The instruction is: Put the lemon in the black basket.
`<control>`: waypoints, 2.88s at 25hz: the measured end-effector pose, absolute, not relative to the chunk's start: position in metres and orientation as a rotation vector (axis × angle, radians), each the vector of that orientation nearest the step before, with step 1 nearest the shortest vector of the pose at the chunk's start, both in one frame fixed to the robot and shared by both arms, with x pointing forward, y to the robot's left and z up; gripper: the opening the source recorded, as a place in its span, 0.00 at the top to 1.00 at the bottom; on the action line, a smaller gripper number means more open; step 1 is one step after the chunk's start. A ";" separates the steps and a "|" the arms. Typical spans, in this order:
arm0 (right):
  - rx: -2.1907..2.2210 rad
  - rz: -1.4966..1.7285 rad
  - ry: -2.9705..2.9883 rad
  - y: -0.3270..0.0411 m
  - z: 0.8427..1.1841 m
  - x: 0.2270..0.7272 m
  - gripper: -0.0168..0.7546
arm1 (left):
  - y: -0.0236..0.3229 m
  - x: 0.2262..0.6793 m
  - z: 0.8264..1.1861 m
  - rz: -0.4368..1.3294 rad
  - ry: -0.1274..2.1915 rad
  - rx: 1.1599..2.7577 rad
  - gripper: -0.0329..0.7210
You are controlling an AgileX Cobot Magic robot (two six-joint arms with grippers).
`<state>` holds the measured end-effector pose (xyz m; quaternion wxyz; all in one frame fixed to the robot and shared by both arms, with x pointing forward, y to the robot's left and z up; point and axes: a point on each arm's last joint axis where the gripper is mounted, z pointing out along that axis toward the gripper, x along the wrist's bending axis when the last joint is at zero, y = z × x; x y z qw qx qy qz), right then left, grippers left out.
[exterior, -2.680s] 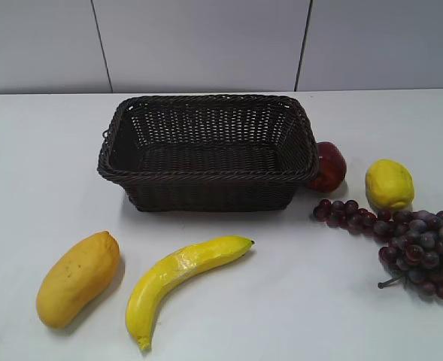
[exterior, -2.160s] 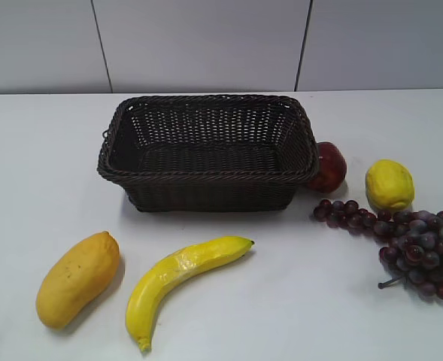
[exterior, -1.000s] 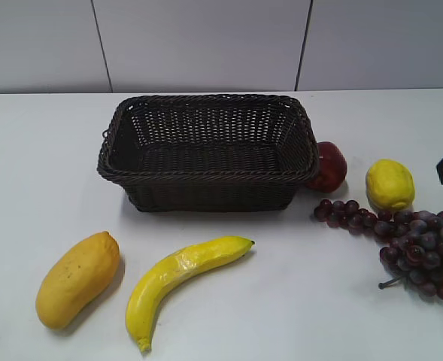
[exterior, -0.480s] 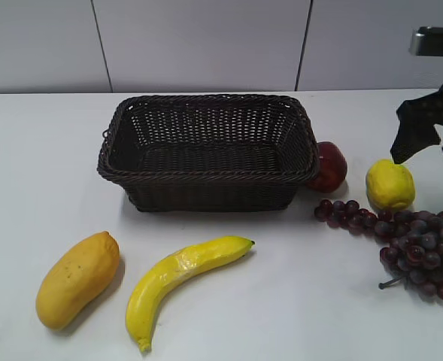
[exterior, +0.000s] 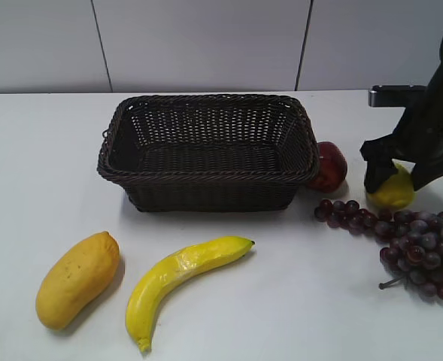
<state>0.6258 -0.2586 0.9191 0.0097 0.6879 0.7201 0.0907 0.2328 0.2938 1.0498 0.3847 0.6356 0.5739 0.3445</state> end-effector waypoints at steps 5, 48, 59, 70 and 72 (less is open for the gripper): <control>2.190 0.256 2.235 -0.258 0.904 0.635 0.22 | 0.294 0.233 1.050 0.878 1.462 1.619 0.64; 1.664 0.695 2.580 -0.044 0.979 0.661 0.26 | 0.294 0.233 1.050 0.878 1.462 1.619 0.64; 1.580 0.542 2.625 -0.056 1.012 0.664 0.19 | 0.294 0.233 1.050 0.878 1.462 1.619 0.64; 1.673 0.605 2.293 -0.162 1.095 0.678 0.21 | 0.294 0.233 1.050 0.878 1.462 1.619 0.64; 1.726 0.582 2.239 -0.190 1.103 0.673 0.21 | 0.294 0.233 1.050 0.878 1.462 1.619 0.64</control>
